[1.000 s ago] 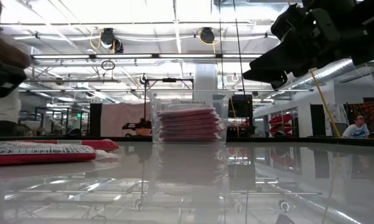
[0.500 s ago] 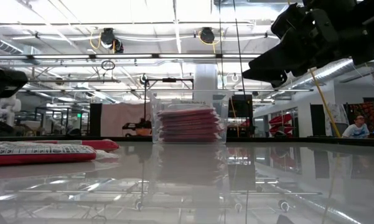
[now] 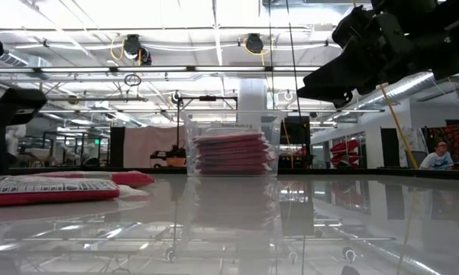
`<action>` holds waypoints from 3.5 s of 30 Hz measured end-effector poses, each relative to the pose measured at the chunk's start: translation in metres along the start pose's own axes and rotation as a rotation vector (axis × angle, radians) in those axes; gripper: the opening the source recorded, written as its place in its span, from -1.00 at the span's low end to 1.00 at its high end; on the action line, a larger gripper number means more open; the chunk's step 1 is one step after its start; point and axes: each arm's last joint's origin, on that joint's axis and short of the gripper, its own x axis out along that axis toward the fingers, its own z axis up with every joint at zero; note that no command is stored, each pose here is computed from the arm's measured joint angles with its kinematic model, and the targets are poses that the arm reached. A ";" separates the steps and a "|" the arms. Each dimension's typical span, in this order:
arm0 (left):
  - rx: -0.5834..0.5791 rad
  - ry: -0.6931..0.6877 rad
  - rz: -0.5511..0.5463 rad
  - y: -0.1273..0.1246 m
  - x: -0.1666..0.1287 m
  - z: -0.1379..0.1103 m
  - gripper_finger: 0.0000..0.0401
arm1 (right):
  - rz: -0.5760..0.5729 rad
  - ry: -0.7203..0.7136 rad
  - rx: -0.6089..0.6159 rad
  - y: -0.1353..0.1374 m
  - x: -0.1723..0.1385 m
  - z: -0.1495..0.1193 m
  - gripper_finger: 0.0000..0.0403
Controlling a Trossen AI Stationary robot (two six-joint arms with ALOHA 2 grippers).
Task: Sort popcorn bags into baskets
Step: Put the popcorn bag into the transparent bin
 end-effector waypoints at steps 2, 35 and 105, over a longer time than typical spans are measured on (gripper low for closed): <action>0.018 0.001 0.002 0.001 0.001 0.000 -0.31 | 0.000 0.000 0.007 0.000 0.000 0.000 -0.03; -0.390 -0.462 0.334 0.093 -0.037 0.052 -0.99 | -0.015 -0.034 -0.252 0.018 0.109 0.019 0.03; -0.441 -0.776 0.366 0.131 -0.025 0.077 0.20 | -0.092 0.310 0.061 -0.031 0.076 0.029 -0.92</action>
